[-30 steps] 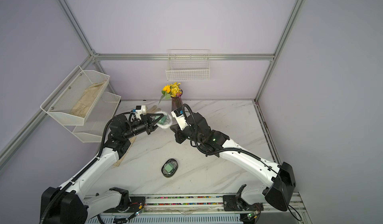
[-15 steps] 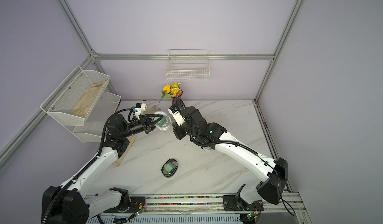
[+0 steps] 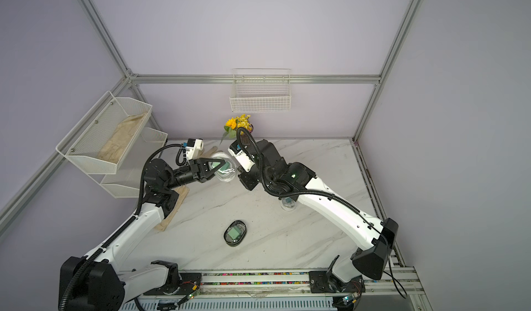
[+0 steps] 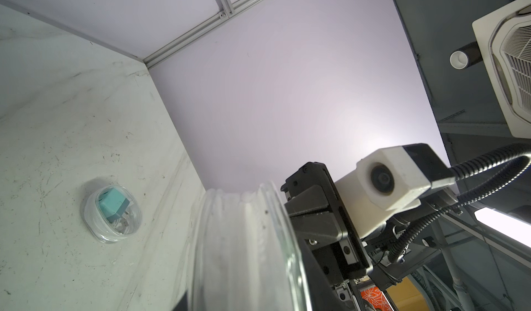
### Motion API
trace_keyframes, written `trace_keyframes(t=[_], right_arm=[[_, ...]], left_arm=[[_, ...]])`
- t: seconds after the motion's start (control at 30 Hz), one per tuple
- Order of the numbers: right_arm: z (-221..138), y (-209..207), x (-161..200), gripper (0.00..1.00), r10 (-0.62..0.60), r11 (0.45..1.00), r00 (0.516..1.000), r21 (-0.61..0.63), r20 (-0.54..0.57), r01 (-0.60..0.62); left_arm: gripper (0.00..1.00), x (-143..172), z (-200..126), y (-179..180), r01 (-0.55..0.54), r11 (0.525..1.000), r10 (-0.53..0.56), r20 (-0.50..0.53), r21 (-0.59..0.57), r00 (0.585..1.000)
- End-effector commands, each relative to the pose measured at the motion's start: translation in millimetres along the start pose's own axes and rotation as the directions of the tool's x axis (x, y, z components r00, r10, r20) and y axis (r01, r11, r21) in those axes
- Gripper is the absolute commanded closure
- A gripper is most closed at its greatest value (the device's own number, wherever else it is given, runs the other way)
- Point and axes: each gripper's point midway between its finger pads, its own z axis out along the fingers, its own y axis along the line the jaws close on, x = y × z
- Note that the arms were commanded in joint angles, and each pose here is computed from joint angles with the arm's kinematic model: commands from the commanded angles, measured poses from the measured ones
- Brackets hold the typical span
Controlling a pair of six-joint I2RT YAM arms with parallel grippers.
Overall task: Pack away charging kits
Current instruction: Zip the zipper on the storage bag, then place the storage bag at the center of the board.
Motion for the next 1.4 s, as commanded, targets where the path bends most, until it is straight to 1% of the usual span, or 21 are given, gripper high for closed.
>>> trace_keyframes(t=[0.0,0.23,0.33,0.43,0.5,0.53,0.57,0.6,0.67,0.73,0.77,0.9,1.0,1.03,1.07,1.13,1.2,1.23,1.27,1.33,1.37], right_arm=[[-4,-16,-23,1.00,-0.052,0.997,0.997,0.054,0.052,0.050],[-3,-28,-21,1.00,-0.096,0.988,0.995,0.120,-0.001,0.096],[2,-33,-18,1.00,-0.102,0.984,0.994,0.144,-0.027,0.105],[13,-25,-7,1.00,-0.068,0.992,0.996,0.101,-0.049,0.073],[19,-31,7,0.98,-0.043,0.989,0.995,0.139,-0.085,0.054],[20,-38,16,0.77,-0.024,0.985,0.994,0.170,-0.104,0.041],[20,-44,26,0.60,-0.004,0.982,0.993,0.189,-0.122,0.027],[18,-49,31,0.50,0.013,0.979,0.992,0.204,-0.125,0.013],[13,-59,44,0.27,0.065,0.977,0.990,0.212,-0.124,-0.037],[10,-69,53,0.14,0.123,0.971,0.986,0.218,-0.112,-0.096],[9,-71,59,0.04,0.149,0.969,0.983,0.215,-0.107,-0.123],[8,-76,65,0.03,0.225,0.955,0.974,0.208,-0.041,-0.212],[-6,-93,59,0.03,0.271,0.921,0.958,0.264,0.088,-0.285],[-15,-103,54,0.03,0.280,0.907,0.948,0.282,0.151,-0.312],[-20,-108,54,0.03,0.278,0.903,0.942,0.283,0.190,-0.323],[-28,-116,57,0.03,0.239,0.906,0.933,0.285,0.268,-0.314],[-33,-124,62,0.03,0.217,0.893,0.926,0.320,0.310,-0.316],[-37,-130,64,0.03,0.209,0.882,0.921,0.345,0.328,-0.322],[-43,-136,64,0.03,0.198,0.867,0.912,0.371,0.358,-0.334],[-54,-147,64,0.03,0.184,0.844,0.894,0.400,0.410,-0.357],[-60,-154,64,0.03,0.199,0.828,0.876,0.403,0.439,-0.390]], left_arm=[[1.00,45,3,-30,-0.114,0.989,0.130,-0.193,0.090,0.973],[1.00,67,6,-18,-0.136,0.987,0.153,-0.252,0.083,0.956],[1.00,73,6,-13,-0.148,0.986,0.164,-0.255,0.081,0.953],[1.00,71,6,-8,-0.162,0.985,0.173,-0.230,0.064,0.958],[1.00,61,6,5,-0.153,0.988,0.149,-0.168,-0.013,0.974],[1.00,52,6,18,-0.140,0.987,0.130,-0.112,-0.084,0.985],[1.00,42,3,37,-0.111,0.977,0.105,-0.039,-0.184,0.994],[1.00,35,0,53,-0.087,0.962,0.095,0.018,-0.260,0.995],[1.00,27,-10,96,0.003,0.905,0.058,0.130,-0.425,0.990],[0.99,27,-12,126,0.035,0.863,0.067,0.182,-0.505,0.981],[0.98,29,-9,140,0.038,0.846,0.073,0.186,-0.531,0.980],[0.99,37,12,182,0.041,0.814,0.072,0.170,-0.579,0.983],[0.99,39,15,205,0.044,0.789,0.094,0.191,-0.613,0.977],[0.98,45,16,224,0.056,0.767,0.073,0.174,-0.640,0.982],[0.97,48,18,232,0.057,0.757,0.067,0.163,-0.651,0.984],[0.88,55,17,250,0.063,0.728,0.054,0.149,-0.683,0.987],[0.68,61,12,264,0.072,0.697,0.043,0.142,-0.713,0.989],[0.53,63,10,267,0.066,0.687,0.049,0.137,-0.724,0.989],[0.34,65,7,270,0.066,0.669,0.048,0.132,-0.740,0.990],[0.11,71,1,274,0.058,0.634,0.033,0.102,-0.771,0.994],[0.00,75,-4,278,0.049,0.603,0.026,0.081,-0.796,0.996]])
